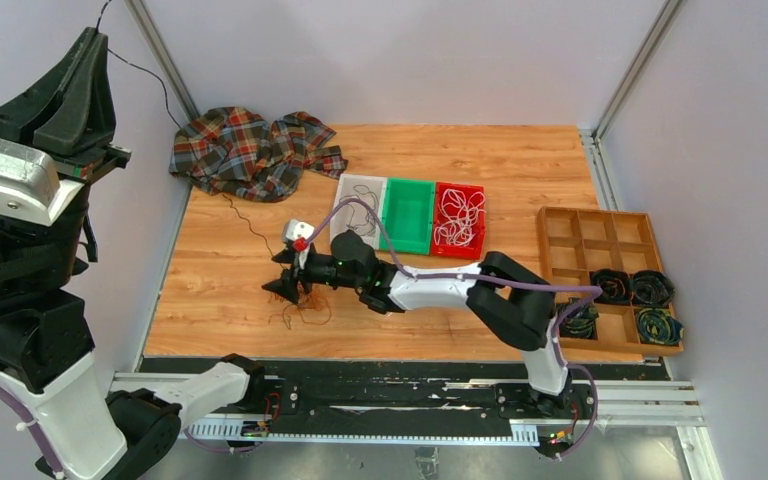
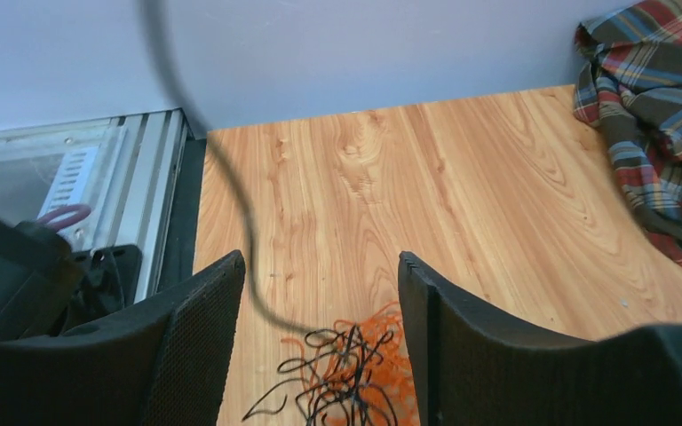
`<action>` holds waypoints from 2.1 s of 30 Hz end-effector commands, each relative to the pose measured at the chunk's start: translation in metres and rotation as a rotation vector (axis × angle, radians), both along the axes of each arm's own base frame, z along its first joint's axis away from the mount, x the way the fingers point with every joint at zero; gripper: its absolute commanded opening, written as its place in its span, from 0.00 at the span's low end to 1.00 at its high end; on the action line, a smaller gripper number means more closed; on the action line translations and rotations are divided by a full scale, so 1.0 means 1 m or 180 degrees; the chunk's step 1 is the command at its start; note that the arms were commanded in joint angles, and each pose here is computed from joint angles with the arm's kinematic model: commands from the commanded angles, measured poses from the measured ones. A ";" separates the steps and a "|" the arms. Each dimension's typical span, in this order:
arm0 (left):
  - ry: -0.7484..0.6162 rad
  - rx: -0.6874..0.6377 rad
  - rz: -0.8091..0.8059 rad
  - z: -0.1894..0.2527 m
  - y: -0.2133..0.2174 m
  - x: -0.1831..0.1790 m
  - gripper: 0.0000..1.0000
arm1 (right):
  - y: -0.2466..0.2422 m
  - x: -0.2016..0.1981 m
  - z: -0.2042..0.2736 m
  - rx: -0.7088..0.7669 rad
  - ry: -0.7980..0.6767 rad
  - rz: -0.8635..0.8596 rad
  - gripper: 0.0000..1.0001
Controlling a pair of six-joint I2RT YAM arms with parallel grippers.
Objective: Untangle the cables
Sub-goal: Untie the cable.
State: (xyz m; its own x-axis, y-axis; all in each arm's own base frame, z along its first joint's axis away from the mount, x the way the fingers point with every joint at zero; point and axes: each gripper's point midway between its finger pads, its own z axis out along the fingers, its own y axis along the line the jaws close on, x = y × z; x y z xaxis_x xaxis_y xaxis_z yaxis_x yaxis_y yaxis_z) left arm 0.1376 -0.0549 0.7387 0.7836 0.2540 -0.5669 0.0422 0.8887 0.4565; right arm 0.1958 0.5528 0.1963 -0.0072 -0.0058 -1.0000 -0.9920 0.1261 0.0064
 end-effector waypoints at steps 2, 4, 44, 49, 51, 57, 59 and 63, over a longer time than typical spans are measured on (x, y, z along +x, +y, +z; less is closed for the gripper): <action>-0.0028 0.0014 0.0057 0.001 0.003 -0.001 0.00 | 0.022 0.018 -0.008 0.0085 0.0231 -0.0228 0.41; 0.0059 0.0023 0.0113 -0.007 0.005 0.002 0.00 | 0.011 0.038 -0.011 0.0195 0.0407 -0.0476 0.17; 0.3001 0.2226 -0.1567 -0.428 -0.104 0.049 0.57 | -0.095 -0.011 0.072 -0.0194 0.0058 0.0059 0.01; 0.3109 0.2264 -0.1721 -0.440 -0.108 0.044 0.54 | -0.089 -0.018 0.073 -0.0187 0.0039 0.0144 0.01; 0.3155 0.2308 -0.1769 -0.443 -0.108 0.042 0.44 | -0.088 -0.020 0.075 -0.0173 0.0035 0.0176 0.01; 0.3219 0.2443 -0.1660 -0.450 -0.102 0.044 0.09 | -0.088 -0.022 0.076 -0.0136 0.0061 0.0185 0.01; 0.3222 0.2450 -0.1617 -0.451 -0.100 0.044 0.05 | -0.087 -0.023 0.075 -0.0140 0.0091 0.0203 0.01; 0.3225 0.2491 -0.1592 -0.453 -0.097 0.042 0.15 | -0.086 -0.025 0.073 -0.0150 0.0112 0.0246 0.01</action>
State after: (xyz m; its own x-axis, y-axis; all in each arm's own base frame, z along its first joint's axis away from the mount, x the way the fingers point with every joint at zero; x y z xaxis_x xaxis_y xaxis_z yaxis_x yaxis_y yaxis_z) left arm 0.1837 -0.1555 0.2819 0.1977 0.5765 -0.7928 0.8983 0.2172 0.3819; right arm 0.1792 0.4579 0.2517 -0.0612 -0.1029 -0.9928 -0.9940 0.0970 0.0512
